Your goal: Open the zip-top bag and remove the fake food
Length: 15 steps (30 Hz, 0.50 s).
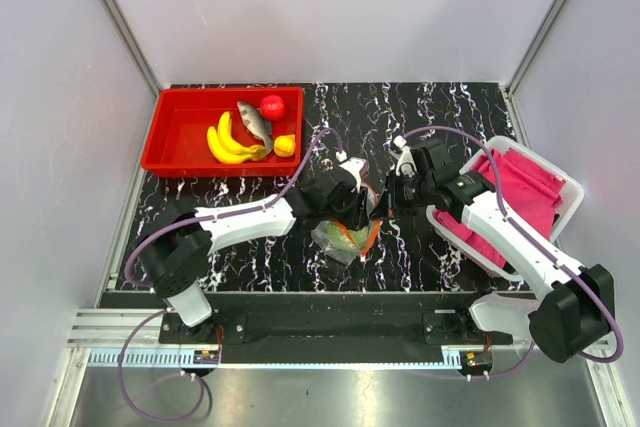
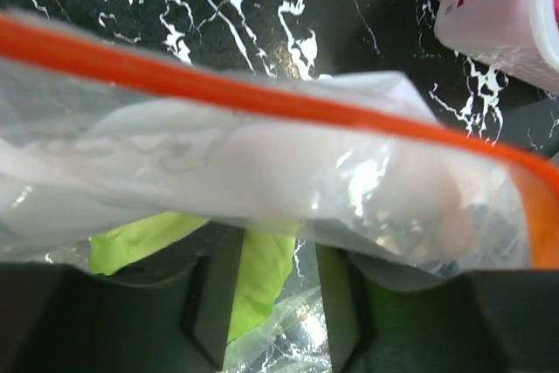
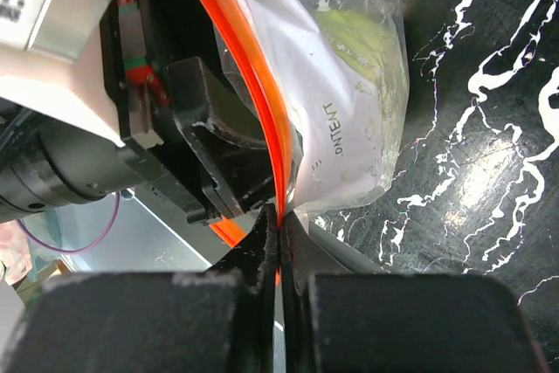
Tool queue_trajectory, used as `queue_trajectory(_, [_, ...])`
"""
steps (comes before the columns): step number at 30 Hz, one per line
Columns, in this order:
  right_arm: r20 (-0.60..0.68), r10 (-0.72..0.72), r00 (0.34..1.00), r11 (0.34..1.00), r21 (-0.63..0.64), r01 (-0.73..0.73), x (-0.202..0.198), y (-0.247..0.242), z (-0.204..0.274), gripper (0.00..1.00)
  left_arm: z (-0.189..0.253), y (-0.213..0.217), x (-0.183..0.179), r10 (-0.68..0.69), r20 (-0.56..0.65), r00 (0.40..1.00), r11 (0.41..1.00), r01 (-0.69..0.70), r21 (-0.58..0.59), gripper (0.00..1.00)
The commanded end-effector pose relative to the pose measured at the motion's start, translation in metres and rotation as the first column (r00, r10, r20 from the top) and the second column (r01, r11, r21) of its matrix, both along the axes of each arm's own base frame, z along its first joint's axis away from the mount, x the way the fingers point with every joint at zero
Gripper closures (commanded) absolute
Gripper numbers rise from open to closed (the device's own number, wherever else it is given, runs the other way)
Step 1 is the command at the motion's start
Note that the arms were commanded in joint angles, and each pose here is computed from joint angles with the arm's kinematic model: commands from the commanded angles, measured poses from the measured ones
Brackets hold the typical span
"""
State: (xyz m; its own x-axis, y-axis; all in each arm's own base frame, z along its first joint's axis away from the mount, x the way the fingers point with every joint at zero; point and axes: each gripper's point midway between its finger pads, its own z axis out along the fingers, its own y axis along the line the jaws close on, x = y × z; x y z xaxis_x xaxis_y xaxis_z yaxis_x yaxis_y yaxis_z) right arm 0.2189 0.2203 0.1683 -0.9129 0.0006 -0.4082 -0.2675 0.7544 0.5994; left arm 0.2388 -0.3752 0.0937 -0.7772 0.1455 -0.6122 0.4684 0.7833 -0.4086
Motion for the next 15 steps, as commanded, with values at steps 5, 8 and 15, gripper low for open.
queue_trajectory(5, [0.042,0.004,0.999,1.000,0.002,-0.004,0.004,0.001,0.007,1.00,-0.006,0.041,-0.021,0.010,-0.037,0.999,0.991,-0.005,0.136,0.76])
queue_trajectory(8, [0.049,0.004,0.999,1.000,0.001,-0.004,0.007,0.002,0.008,1.00,0.010,0.043,-0.019,0.014,-0.002,1.000,0.993,-0.014,0.114,0.85])
queue_trajectory(15, [0.067,-0.003,0.998,1.000,-0.007,0.004,0.011,0.001,0.011,1.00,0.050,0.050,-0.016,0.020,0.081,0.996,0.998,-0.025,0.065,1.00])
